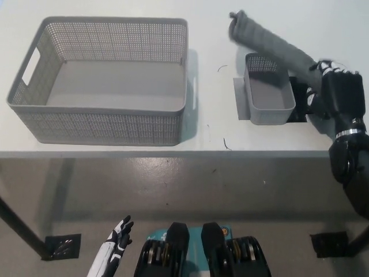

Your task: Usethe right hand to pick up a oven gloves on top of a leveled container and place it into another larger container on the left side

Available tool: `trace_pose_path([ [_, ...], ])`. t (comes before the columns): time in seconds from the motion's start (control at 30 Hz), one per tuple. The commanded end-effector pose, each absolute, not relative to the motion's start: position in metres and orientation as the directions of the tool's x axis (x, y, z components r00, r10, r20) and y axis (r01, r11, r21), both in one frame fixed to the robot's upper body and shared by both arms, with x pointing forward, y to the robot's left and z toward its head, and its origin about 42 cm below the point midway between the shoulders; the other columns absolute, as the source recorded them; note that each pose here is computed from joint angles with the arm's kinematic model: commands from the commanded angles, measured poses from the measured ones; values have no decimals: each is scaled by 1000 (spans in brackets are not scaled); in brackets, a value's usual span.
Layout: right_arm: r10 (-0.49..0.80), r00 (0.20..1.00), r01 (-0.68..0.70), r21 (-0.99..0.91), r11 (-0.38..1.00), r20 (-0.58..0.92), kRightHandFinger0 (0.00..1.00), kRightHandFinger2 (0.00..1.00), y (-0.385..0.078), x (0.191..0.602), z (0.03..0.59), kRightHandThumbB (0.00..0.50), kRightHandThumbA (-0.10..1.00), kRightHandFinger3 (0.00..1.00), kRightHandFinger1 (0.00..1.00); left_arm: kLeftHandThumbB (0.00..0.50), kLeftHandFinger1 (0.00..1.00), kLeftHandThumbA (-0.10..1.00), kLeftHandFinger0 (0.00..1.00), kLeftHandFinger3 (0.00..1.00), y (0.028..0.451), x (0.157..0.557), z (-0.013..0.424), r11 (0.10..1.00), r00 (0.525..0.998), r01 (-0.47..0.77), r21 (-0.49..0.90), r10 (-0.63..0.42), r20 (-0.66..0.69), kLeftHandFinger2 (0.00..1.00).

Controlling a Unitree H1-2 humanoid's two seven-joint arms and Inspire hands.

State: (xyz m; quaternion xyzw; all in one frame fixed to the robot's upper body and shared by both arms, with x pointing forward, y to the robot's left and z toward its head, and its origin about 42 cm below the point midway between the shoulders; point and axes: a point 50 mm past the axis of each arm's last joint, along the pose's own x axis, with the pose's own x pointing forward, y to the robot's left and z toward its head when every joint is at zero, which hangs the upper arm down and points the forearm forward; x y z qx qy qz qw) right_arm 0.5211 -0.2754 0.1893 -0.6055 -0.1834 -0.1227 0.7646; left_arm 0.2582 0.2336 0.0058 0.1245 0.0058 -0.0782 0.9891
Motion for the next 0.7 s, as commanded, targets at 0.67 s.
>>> trace_pose_path([
  [0.67, 66, 503, 740, -470, 481, 862, 0, 714, -252, 507, 382, 141, -100, 729, 189, 500, 1000, 1000, 855, 1000, 244, 270, 22, 958, 985, 145, 249, -163, 50, 1000],
])
